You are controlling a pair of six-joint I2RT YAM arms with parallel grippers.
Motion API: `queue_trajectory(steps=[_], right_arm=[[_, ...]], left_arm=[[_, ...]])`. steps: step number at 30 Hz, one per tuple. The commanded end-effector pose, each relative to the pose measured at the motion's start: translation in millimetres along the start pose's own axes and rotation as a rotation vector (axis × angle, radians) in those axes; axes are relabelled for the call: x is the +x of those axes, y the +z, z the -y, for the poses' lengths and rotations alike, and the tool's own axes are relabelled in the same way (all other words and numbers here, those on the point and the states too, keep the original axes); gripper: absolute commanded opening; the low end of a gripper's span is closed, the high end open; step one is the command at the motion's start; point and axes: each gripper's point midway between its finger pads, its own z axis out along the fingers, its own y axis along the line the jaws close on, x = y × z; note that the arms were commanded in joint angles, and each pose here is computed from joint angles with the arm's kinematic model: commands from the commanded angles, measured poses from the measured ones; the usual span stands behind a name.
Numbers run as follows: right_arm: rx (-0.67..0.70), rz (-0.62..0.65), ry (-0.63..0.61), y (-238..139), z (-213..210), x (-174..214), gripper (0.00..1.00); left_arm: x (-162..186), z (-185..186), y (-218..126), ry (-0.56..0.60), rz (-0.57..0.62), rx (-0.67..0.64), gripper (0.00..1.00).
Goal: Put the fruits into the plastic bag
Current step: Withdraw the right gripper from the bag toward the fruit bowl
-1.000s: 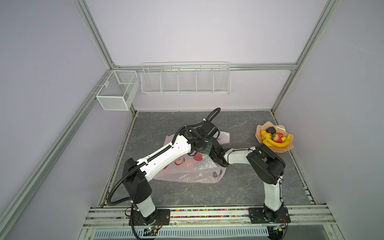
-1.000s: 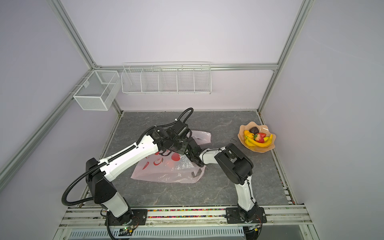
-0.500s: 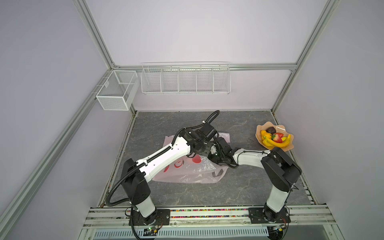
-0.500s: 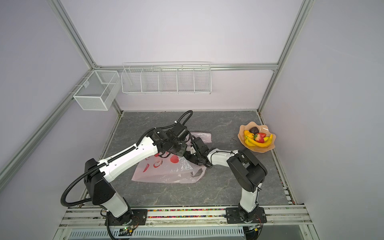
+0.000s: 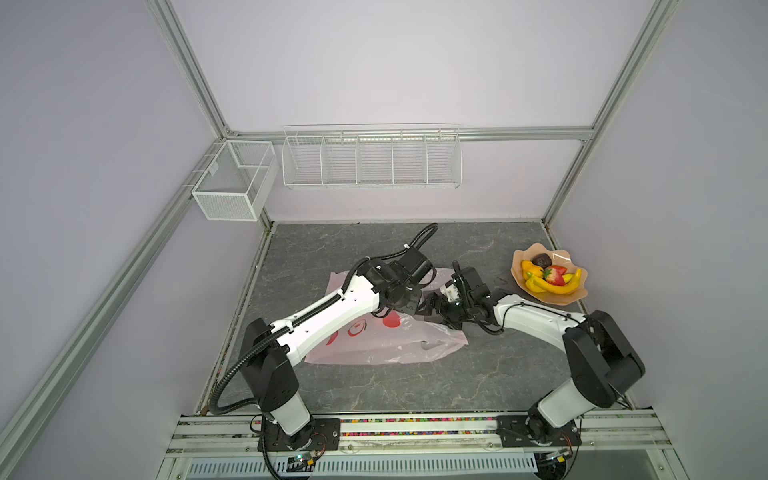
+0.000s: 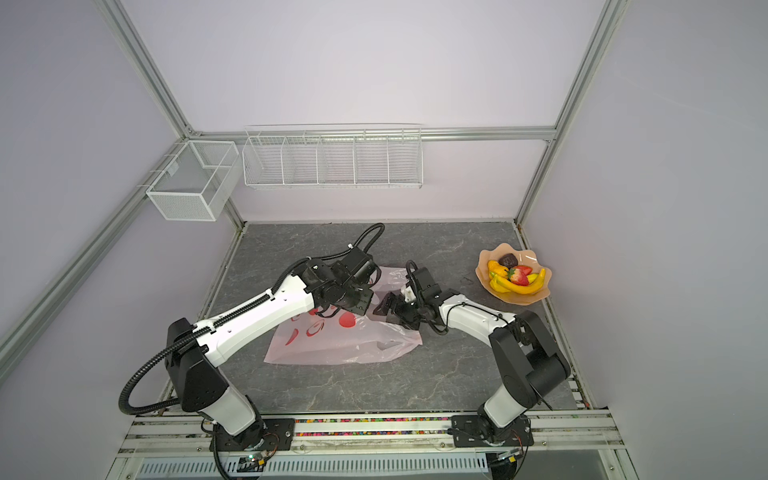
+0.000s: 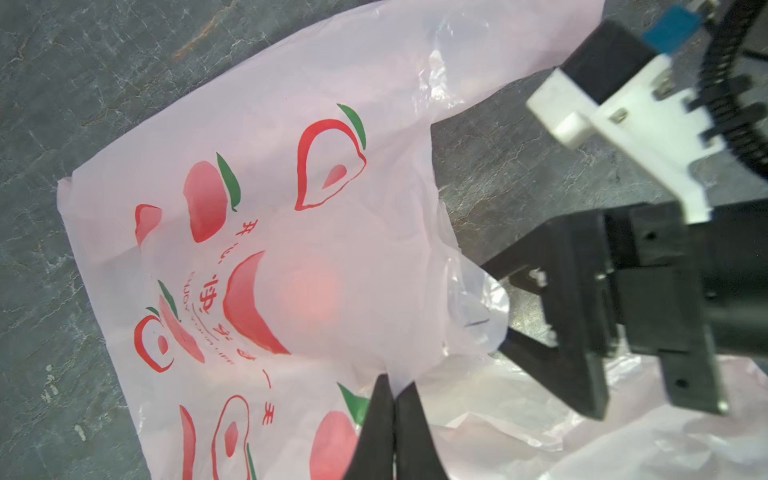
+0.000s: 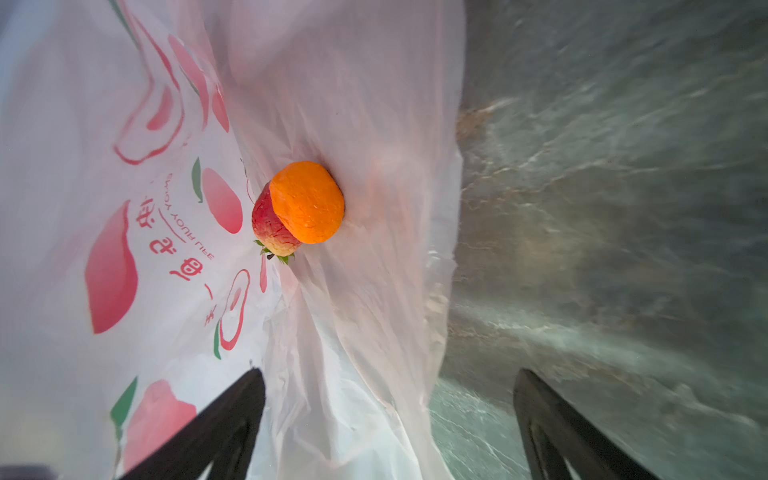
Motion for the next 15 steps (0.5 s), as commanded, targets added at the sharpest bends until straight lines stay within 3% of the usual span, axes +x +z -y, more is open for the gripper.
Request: queue_trajectory(steps=[1,15], right_arm=[[0.091,0.005,0.015,-18.0,33.2,5.6,0.95],[0.179,0.200,0.056,-125.6,76.6,-32.5,0.96]], left_arm=[[-3.8,-4.2,-6.6,-0.020,0.028,-0.001,0.00],[-5.1,1.3,-2.5,-0.013,0.025,0.021,0.00]])
